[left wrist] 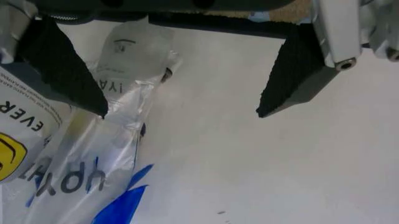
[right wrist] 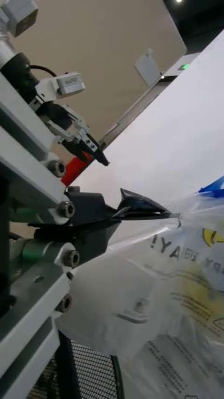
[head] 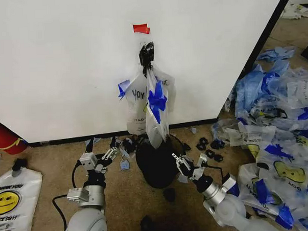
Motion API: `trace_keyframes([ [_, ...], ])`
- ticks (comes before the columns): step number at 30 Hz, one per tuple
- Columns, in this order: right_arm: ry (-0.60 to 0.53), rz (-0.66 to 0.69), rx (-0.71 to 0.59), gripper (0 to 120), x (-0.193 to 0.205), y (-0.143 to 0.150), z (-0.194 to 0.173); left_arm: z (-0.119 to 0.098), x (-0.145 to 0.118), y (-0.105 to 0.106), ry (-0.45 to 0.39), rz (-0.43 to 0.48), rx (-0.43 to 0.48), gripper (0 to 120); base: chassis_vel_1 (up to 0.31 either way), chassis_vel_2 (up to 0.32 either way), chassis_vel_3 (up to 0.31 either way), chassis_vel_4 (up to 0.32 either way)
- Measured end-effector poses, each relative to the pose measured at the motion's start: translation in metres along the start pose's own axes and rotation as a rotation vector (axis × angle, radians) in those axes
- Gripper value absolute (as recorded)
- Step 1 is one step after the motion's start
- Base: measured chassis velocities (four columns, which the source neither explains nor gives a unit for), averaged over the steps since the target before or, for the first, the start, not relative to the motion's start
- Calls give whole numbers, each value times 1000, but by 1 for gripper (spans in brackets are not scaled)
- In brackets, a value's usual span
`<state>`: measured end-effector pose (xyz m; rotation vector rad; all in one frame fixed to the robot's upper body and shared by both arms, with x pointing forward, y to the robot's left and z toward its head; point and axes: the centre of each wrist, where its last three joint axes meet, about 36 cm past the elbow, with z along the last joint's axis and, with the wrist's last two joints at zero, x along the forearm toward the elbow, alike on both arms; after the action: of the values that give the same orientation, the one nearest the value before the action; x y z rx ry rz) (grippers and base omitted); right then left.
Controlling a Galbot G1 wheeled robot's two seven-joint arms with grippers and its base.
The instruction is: Pick up the garbage bag from the wall and place it over the trash bin.
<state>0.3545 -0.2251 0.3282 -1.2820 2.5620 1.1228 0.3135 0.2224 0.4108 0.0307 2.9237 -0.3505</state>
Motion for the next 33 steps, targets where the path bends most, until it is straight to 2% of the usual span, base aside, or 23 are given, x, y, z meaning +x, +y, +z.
trace_keyframes([
  [33,28,7,-10,0,23,15,14,2,-5,-2,1,9,8,96,0,0,0,0],
])
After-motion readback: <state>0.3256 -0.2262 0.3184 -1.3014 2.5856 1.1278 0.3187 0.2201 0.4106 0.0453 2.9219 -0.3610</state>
